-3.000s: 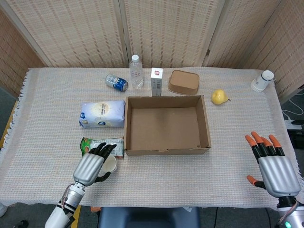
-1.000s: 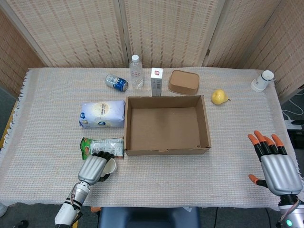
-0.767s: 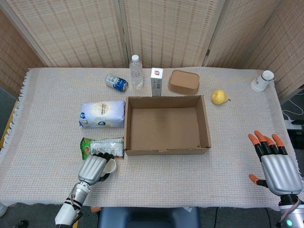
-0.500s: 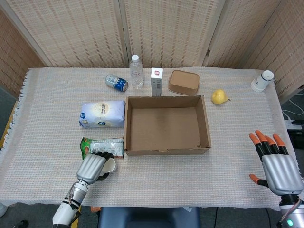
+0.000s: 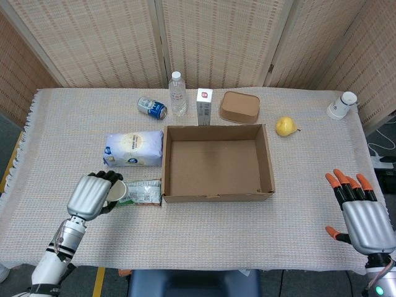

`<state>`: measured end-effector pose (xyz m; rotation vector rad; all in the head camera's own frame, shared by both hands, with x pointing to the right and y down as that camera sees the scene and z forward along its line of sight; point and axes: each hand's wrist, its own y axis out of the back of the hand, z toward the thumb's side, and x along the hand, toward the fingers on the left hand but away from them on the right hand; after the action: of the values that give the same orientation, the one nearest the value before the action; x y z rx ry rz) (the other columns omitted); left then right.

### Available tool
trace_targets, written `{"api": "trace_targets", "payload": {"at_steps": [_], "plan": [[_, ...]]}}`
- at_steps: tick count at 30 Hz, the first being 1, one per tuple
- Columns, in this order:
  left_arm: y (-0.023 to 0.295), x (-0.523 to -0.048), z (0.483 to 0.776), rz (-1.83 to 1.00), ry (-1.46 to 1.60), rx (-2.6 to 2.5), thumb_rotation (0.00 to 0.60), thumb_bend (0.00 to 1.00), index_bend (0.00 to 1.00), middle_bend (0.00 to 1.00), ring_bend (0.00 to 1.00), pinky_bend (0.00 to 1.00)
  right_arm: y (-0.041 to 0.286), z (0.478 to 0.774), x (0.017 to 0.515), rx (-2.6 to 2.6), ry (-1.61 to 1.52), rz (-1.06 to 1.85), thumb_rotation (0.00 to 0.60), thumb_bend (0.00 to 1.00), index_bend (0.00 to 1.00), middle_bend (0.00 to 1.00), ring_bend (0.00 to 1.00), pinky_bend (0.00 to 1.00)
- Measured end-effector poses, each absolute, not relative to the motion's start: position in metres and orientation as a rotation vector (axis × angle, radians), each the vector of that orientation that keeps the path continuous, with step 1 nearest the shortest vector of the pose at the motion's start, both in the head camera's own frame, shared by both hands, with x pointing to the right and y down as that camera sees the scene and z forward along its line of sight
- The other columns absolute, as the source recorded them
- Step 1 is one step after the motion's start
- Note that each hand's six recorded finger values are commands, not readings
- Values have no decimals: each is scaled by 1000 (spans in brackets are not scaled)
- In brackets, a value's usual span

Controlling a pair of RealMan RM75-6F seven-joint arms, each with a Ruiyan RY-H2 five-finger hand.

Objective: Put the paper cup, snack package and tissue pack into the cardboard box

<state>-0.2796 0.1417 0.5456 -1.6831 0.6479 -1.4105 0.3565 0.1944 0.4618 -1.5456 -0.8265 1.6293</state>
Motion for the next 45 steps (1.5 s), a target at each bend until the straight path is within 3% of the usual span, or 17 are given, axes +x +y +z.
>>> {"api": "trace_targets", "payload": {"at_steps": [6, 13, 24, 33, 35, 36, 39, 41, 45], "plan": [[98, -268, 498, -1350, 683, -1630, 600, 307, 424, 421, 362, 505, 195, 461, 357, -1544, -833, 1627, 600, 48, 0, 0, 0, 0], [74, -214, 480, -1218, 676, -1709, 600, 306, 427, 427, 369, 511, 195, 462, 357, -1547, -828, 1633, 600, 48, 0, 0, 0, 0], [68, -112, 513, -1066, 603, -1847, 600, 308, 430, 426, 369, 508, 192, 459, 359, -1538, -851, 1631, 600, 48, 0, 0, 0, 0], [56, -68, 542, -1034, 627, -1838, 600, 306, 432, 427, 368, 507, 190, 458, 361, -1539, -867, 1633, 600, 48, 0, 0, 0, 0], [52, -66, 547, -1040, 636, -1831, 600, 290, 348, 370, 320, 472, 190, 459, 362, -1538, -868, 1639, 600, 48, 0, 0, 0, 0], [50, -65, 551, -1048, 646, -1832, 600, 263, 215, 280, 238, 416, 189, 459, 363, -1538, -867, 1643, 600, 48, 0, 0, 0, 0], [47, -65, 565, -1068, 664, -1854, 600, 192, 3, 36, 27, 221, 189, 460, 364, -1537, -865, 1650, 600, 48, 0, 0, 0, 0], [49, -65, 571, -1070, 656, -1875, 600, 174, 0, 0, 0, 151, 188, 460, 364, -1535, -865, 1653, 600, 48, 0, 0, 0, 0], [48, -72, 571, -1066, 669, -1884, 600, 170, 0, 0, 0, 141, 188, 461, 364, -1534, -862, 1655, 600, 49, 0, 0, 0, 0]]}}
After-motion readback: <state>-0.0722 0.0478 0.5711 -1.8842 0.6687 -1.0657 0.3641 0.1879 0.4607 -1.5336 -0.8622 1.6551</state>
